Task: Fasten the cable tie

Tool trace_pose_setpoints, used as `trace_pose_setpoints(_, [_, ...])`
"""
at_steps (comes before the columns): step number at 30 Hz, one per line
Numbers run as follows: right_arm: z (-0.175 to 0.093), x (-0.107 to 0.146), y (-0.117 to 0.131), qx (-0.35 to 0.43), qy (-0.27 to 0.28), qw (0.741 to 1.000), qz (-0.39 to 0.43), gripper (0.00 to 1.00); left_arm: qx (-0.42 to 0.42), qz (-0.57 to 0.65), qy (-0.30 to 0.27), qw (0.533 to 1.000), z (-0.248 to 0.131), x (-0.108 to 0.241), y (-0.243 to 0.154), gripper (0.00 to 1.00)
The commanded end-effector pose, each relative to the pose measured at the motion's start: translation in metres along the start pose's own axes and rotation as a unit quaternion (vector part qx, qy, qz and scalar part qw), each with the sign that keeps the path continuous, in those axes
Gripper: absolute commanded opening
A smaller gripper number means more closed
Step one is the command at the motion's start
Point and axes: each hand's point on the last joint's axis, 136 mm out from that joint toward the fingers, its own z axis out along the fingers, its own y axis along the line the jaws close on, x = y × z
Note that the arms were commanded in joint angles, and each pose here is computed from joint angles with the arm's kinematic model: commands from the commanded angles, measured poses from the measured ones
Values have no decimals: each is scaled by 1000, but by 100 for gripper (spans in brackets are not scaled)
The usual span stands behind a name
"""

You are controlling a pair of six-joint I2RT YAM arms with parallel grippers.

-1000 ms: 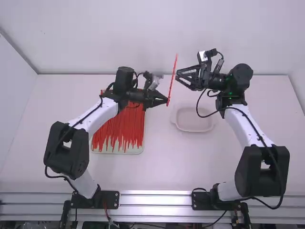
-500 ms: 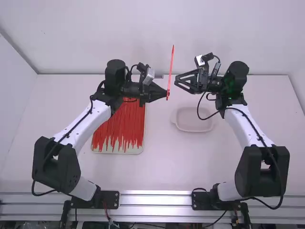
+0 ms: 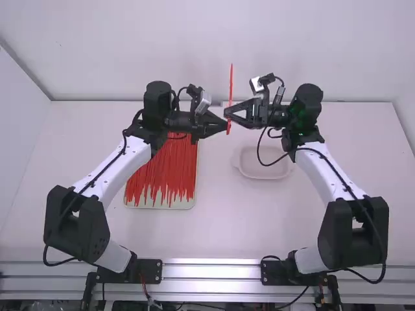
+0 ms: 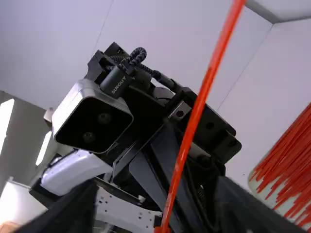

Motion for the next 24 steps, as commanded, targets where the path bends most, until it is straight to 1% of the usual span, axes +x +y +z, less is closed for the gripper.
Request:
trace_pose_setpoints(1, [-2, -6, 18, -3, -4, 1000, -28, 33, 4, 5, -1, 1000, 2, -3, -6, 3])
trace_pose_setpoints(2, [0, -5, 18, -5, -2, 1000, -27, 12, 6, 7, 1, 1000, 2, -2, -7, 3])
trace_pose_setpoints(3, [1, -4, 19, -5, -1, 1000, -28, 0, 5, 9, 2, 1000, 1, -1, -6, 2])
trace_pose_setpoints(8, [0, -5, 19, -5, -1, 1000, -28, 0, 8, 1, 6, 1000, 3, 2, -8, 2])
trace_pose_setpoints(9, [1, -4, 19, -6, 0, 1000, -29, 0, 8, 1, 6, 1000, 3, 2, -8, 4])
trace_pose_setpoints(11, [2, -2, 20, -8, 5, 999, -35, 0, 6, 1, 6, 1000, 3, 2, -8, 31])
trace_pose_setpoints(12, [2, -2, 20, -8, 6, 999, -35, 0, 6, 1, 6, 1000, 3, 2, -8, 35])
trace_pose_setpoints(14, [2, 0, 20, -10, 10, 999, -38, 0, 0, 1, 7, 1000, 3, 2, -6, 49])
trace_pose_setpoints(15, [-1, 0, 20, -10, 13, 999, -37, 0, -13, -7, 8, 1000, 3, 2, -1, 74])
trace_pose_setpoints(16, [-4, 0, 19, -9, 12, 999, -37, 0, -28, -20, 8, 999, 3, 3, 4, 84])
trace_pose_setpoints(18, [-8, -1, 19, -8, 13, 999, -38, 0, -56, -43, 7, 997, -1, 3, 15, 99])
trace_pose_setpoints(20, [-12, -2, 18, -7, 12, 999, -39, 0, -64, -55, 4, 996, -4, 2, 19, 99])
trace_pose_setpoints(24, [-27, -3, 16, -3, 13, 998, -66, 0, -82, -100, 0, 992, -16, 3, 28, 99])
